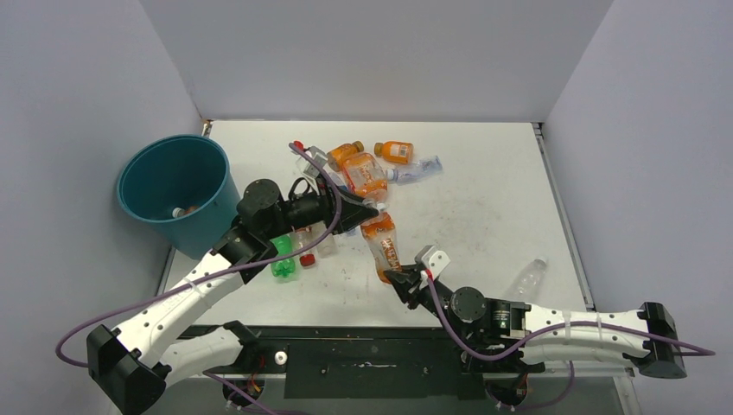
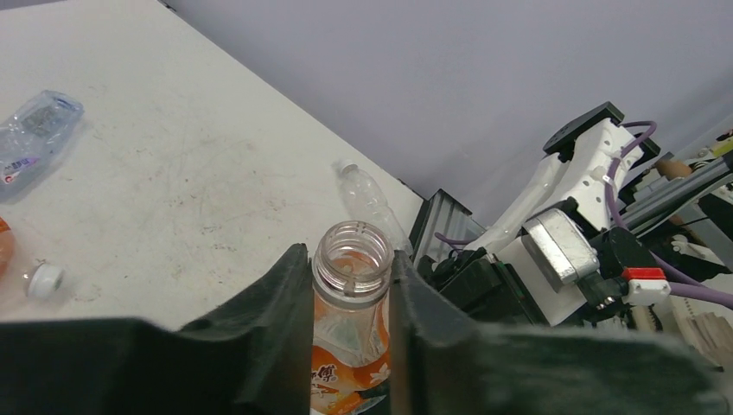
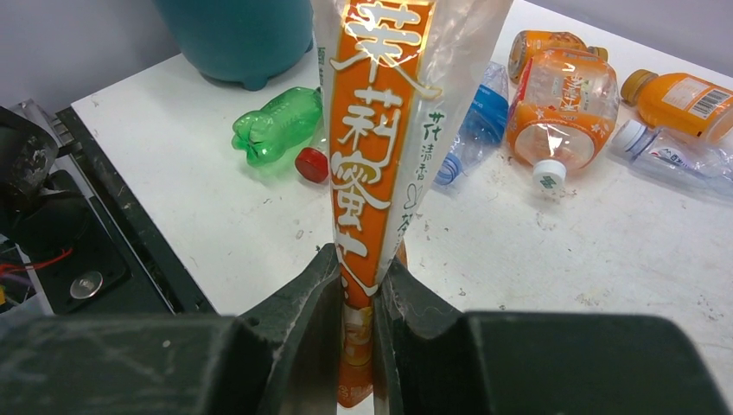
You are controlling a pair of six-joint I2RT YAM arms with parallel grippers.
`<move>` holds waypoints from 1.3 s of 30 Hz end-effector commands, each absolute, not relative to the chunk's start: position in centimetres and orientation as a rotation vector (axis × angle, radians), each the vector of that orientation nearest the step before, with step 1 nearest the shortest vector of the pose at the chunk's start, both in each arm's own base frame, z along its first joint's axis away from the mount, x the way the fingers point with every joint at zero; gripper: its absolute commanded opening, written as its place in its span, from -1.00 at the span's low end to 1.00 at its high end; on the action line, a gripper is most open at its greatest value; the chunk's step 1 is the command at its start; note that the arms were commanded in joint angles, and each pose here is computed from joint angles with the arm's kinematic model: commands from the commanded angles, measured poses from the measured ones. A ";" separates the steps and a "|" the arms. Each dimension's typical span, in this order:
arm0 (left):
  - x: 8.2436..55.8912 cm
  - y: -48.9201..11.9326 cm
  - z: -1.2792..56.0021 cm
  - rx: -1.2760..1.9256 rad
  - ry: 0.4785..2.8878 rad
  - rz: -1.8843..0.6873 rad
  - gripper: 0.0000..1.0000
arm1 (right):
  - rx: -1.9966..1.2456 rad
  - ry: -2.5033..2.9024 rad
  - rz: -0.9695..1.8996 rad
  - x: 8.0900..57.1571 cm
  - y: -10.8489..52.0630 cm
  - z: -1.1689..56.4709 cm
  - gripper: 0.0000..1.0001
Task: Put the plastic bottles in the bin
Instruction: Pick up the plastic bottle at the center of the board, then place the plastic bottle in the trash bin.
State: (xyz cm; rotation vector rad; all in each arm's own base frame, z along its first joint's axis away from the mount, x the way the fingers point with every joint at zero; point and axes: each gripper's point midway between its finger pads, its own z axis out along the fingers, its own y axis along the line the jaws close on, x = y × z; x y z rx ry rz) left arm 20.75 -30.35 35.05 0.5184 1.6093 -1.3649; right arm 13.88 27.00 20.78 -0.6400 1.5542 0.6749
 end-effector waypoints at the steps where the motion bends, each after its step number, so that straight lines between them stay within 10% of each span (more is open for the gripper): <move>1: 20.4 -30.5 36.9 0.529 1.538 -1.377 -0.83 | -0.611 1.524 0.708 13.7 27.5 22.0 -0.71; 4: 20.4 -30.4 37.0 0.520 1.536 -1.374 -1.00 | -0.608 1.529 0.714 13.7 27.6 22.1 -0.42; 7: 20.6 -30.1 37.5 0.497 1.526 -1.360 -1.00 | -0.610 1.560 0.729 13.4 28.0 22.1 0.82; 24: 25.3 -18.7 45.7 0.235 1.441 -0.628 -1.00 | -0.447 1.468 1.095 10.6 28.0 32.9 0.79; 39: 28.8 -3.3 52.2 -0.294 1.348 0.009 -1.00 | -0.061 1.560 0.692 16.9 21.2 26.0 0.79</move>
